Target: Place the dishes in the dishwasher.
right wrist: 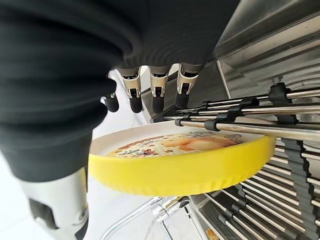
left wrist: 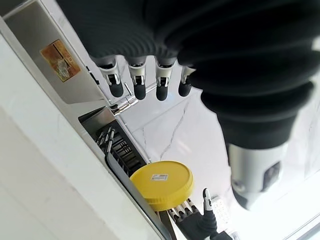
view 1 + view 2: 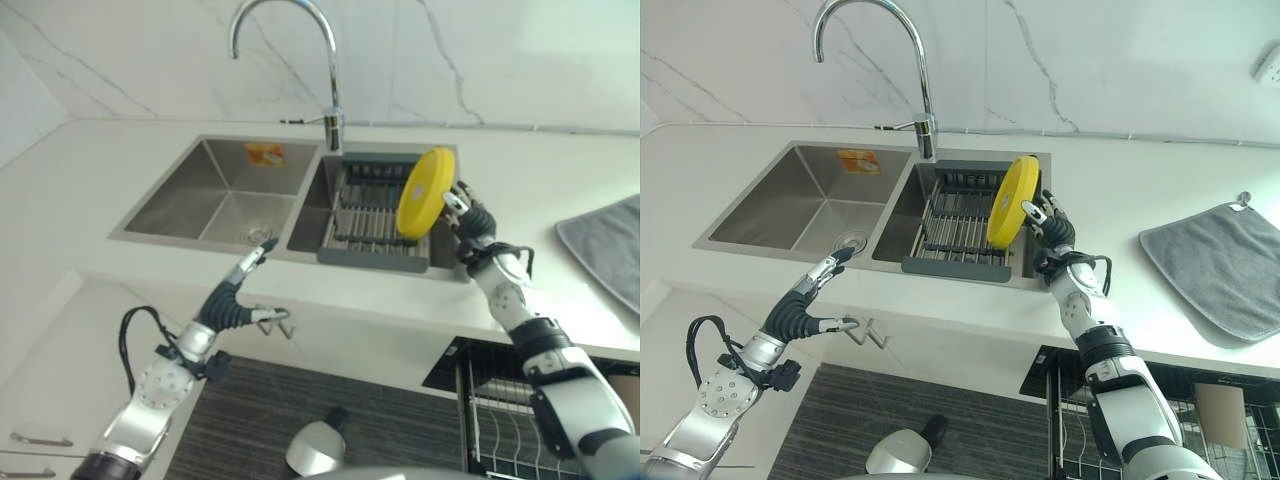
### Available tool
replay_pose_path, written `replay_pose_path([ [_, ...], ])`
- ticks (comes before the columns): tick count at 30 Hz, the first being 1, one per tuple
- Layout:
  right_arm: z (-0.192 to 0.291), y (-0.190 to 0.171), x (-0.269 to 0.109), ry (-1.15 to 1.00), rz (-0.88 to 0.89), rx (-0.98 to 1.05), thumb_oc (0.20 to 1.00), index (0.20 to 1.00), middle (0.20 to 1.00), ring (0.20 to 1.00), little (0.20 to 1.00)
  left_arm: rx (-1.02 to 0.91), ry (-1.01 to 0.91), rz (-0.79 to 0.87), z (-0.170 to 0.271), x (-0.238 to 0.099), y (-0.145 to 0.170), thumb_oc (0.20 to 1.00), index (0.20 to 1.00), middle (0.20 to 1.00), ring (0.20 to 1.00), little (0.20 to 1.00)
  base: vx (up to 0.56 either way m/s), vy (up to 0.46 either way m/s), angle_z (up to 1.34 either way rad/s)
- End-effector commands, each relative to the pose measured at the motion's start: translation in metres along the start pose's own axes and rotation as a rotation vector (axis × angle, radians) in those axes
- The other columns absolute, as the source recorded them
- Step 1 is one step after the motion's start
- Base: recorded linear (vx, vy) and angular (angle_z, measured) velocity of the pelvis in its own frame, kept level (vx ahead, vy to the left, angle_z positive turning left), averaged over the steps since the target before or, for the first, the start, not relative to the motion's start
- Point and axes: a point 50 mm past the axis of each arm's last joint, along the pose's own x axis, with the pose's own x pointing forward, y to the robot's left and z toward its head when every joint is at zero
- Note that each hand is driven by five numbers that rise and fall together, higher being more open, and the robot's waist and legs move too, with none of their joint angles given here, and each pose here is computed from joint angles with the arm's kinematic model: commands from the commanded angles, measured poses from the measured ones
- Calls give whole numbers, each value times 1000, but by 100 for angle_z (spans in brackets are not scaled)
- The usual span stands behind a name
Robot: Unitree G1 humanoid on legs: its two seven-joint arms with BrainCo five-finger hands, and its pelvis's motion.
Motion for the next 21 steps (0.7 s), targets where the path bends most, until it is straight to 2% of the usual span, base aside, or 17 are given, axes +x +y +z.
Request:
replay_pose_path([
  [1, 37, -6, 8, -82, 13, -124, 1000, 1000, 1000, 1000, 1000, -46, -73, 23, 8, 5, 3, 1000, 1000, 1000, 1000, 1000, 0, 0, 0],
  [11, 52, -14, 14, -74, 2, -180, 1000, 1000, 1000, 1000, 1000, -42, -100, -13, 11, 8, 2, 1000, 1000, 1000, 1000, 1000, 1, 5, 4],
  [21, 54, -3, 18, -64, 37, -214, 1000, 1000, 1000, 1000, 1000, -71, -88, -39, 8, 9, 1, 1000, 1000, 1000, 1000, 1000, 2, 2, 2],
])
